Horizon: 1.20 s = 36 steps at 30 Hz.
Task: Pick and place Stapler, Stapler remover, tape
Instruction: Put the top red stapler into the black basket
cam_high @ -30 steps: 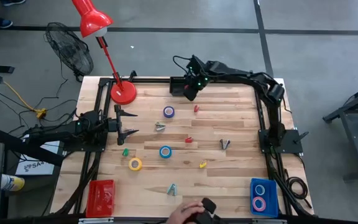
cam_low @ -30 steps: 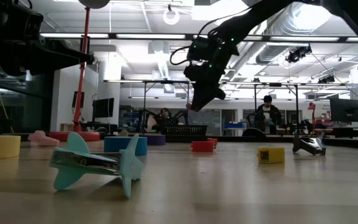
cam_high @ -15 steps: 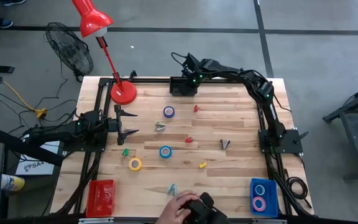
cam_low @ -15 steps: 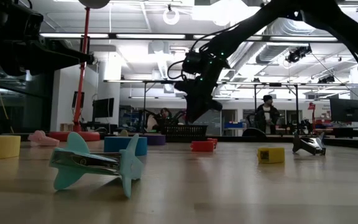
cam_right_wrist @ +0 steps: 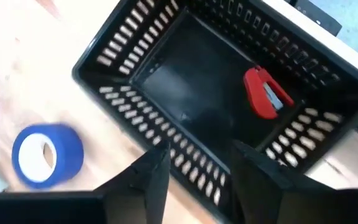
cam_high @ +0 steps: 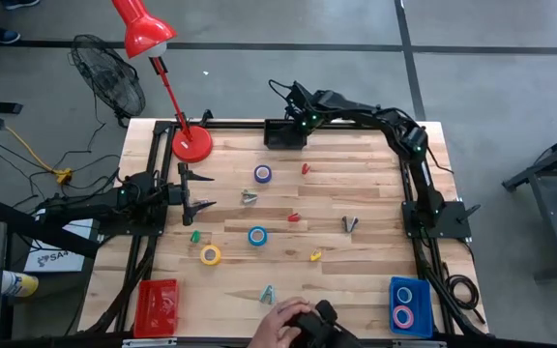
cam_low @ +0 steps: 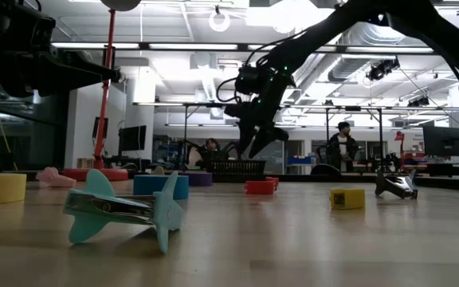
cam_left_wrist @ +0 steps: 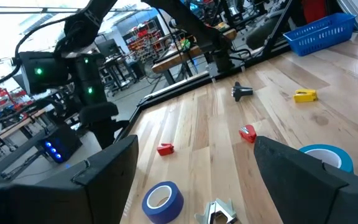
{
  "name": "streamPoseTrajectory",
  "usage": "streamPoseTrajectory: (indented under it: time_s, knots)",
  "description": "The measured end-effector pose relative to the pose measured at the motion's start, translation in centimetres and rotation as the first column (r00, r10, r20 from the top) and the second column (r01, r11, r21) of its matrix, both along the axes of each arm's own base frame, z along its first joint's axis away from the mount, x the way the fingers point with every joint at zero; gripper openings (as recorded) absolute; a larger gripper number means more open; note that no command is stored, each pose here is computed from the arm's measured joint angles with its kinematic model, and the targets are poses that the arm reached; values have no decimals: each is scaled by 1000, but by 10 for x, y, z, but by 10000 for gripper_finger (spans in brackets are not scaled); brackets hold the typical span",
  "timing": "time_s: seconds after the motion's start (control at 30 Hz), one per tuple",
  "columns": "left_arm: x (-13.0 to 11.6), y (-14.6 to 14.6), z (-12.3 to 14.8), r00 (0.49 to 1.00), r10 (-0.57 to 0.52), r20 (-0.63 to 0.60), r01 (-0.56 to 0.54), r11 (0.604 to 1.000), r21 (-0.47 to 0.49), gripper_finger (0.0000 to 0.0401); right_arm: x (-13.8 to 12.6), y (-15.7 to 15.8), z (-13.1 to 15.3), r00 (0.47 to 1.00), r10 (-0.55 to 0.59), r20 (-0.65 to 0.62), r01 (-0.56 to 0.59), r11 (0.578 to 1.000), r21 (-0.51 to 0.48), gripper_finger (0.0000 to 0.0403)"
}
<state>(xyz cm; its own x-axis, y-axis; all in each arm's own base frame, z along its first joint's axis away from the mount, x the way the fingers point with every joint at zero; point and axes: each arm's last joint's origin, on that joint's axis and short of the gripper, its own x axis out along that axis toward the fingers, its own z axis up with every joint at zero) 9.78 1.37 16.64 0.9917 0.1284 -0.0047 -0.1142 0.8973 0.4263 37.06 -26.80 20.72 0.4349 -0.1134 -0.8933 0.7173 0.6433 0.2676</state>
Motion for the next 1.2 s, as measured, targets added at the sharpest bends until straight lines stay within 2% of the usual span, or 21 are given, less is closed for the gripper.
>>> streamPoseTrajectory:
  time_s: [0.1, 0.17, 0.27, 0.33, 0.43, 0.5, 0.6, 0.7, 0.8, 0.97, 1.13, 1.2]
  knots:
    - [0, 0, 0, 1000, 0, 0, 0, 1000, 0, 316, -6, 10, 18, 997, 71, -19, -71, 997, -19, 170]
    - [0, 0, 0, 1000, 0, 0, 0, 1000, 0, 316, -10, 20, 28, 982, 180, -58, -183, 982, -40, 174]
    - [0, 0, 0, 1000, 0, -1, 0, 1000, 0, 316, -15, 35, 37, 907, 399, -135, -410, 909, -70, 173]
    - [0, 0, 0, 1000, 0, 0, 0, 1000, 0, 316, -17, 44, 40, 807, 558, -193, -580, 810, -88, 172]
    - [0, 0, 0, 1000, 0, 0, 0, 1000, 0, 316, -20, 52, 39, 604, 754, -259, -792, 604, -88, 174]
    - [0, 0, 0, 1000, 0, 0, 0, 1000, 0, 316, -22, 55, 37, 476, 832, -284, -877, 474, -81, 174]
    - [0, 0, 0, 1000, 0, 0, 0, 1000, 0, 316, -21, 57, 32, 312, 896, -314, -950, 296, -100, 172]
    - [0, 0, 0, 1000, 0, 0, 0, 1000, 0, 316, -21, 62, 22, 170, 925, -340, -984, 142, -104, 174]
    - [0, 0, 0, 1000, 0, 0, 0, 1000, 0, 316, -19, 68, 8, 52, 929, -368, -995, 15, -103, 173]
    - [0, 0, 0, 1000, 0, 0, 0, 1000, 0, 316, -18, 75, -14, -47, 911, -410, -989, -99, -107, 174]
    - [0, 0, 0, 1000, 0, 0, 0, 1000, 0, 316, -17, 78, -33, -64, 879, -473, -986, -129, -107, 173]
    - [0, 0, 0, 1000, 0, 0, 0, 1000, 0, 316, -18, 80, -39, -92, 864, -495, -982, -160, -97, 173]
